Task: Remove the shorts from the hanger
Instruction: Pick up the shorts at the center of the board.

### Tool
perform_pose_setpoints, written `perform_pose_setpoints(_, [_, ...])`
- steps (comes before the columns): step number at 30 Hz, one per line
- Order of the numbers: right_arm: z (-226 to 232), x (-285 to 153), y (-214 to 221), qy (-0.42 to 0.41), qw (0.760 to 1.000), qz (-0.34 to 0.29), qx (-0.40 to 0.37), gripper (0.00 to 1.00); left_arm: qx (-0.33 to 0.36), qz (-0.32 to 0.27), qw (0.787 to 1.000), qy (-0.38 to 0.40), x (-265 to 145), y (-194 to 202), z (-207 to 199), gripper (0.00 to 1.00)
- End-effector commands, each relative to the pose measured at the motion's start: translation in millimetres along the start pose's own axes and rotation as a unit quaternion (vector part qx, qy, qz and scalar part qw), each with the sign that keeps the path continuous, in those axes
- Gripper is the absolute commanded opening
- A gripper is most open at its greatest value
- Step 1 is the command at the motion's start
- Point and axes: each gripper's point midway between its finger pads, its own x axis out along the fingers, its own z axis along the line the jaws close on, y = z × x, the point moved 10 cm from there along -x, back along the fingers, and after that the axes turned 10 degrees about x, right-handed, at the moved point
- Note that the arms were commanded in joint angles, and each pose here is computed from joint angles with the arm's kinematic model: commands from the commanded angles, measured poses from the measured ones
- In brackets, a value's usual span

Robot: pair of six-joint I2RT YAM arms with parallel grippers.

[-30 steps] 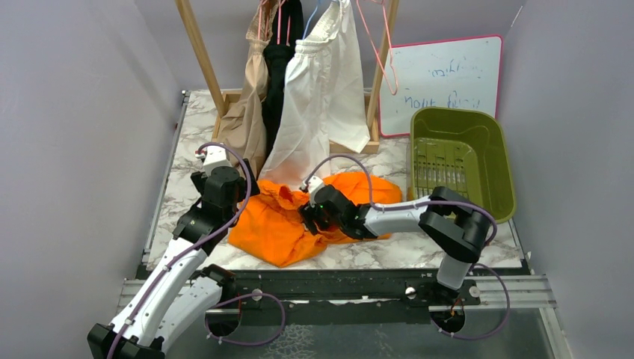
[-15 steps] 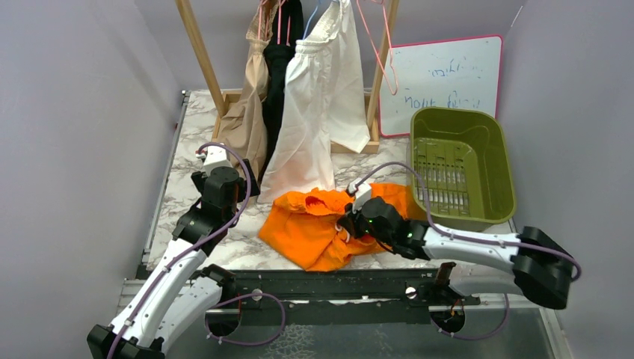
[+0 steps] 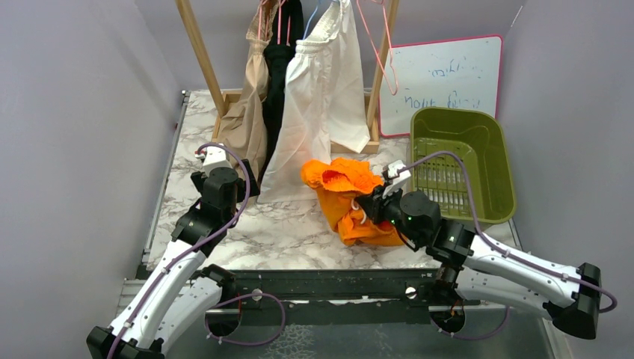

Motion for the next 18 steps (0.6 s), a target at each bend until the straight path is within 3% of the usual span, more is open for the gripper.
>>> perform_pose_setpoints(1, [8, -20, -55, 0.016, 0.996, -0.082, 0.007, 0.01, -0.004, -0.011, 1.000, 0.009, -2, -3, 0, 0.99])
perform_pose_setpoints(10, [4, -69, -148, 0.122, 0.966, -0.224, -0.029, 0.01, -0.004, -0.012, 1.000, 0.011, -2, -4, 0, 0.99])
perform_pose_setpoints(18, [-12, -111, -181, 0.182, 0.936, -0.299, -0.041, 0.01, -0.004, -0.014, 1.000, 0.008, -3, -4, 1, 0.99])
